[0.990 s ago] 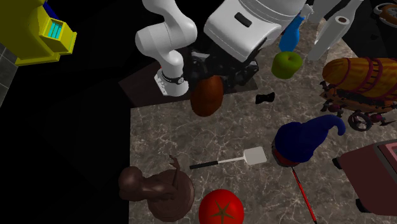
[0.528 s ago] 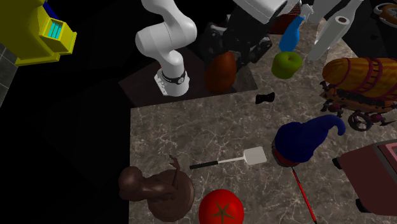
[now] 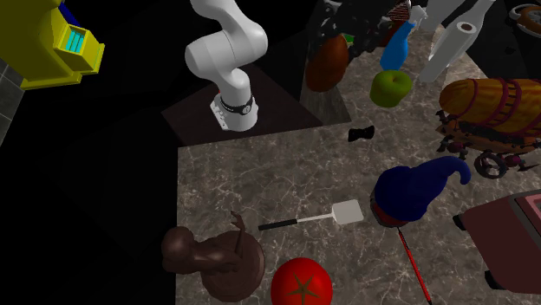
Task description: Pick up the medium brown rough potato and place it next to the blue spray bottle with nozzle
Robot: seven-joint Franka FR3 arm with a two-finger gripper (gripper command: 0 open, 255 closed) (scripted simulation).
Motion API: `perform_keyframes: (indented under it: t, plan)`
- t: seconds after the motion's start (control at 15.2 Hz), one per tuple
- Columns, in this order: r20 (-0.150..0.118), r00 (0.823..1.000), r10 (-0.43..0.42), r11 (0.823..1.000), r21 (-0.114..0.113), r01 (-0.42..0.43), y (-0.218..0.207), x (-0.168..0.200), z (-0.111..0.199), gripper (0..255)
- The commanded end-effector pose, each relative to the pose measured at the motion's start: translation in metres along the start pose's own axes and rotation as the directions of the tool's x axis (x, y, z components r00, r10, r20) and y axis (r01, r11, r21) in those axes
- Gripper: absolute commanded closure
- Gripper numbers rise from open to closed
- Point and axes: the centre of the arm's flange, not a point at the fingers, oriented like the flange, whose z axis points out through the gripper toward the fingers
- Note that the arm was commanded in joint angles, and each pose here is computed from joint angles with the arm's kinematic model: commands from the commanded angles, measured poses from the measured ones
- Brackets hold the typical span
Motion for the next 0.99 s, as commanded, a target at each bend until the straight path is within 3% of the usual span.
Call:
perform_keyframes:
  t: [0.0, 0.92]
  plan:
    - [0.001, 1.0, 0.001, 1.0, 0.0, -0.001, -0.017, -0.022, -0.005, 255]
    - [0.001, 1.0, 0.001, 1.0, 0.0, -0.001, -0.132, -0.162, -0.037, 255]
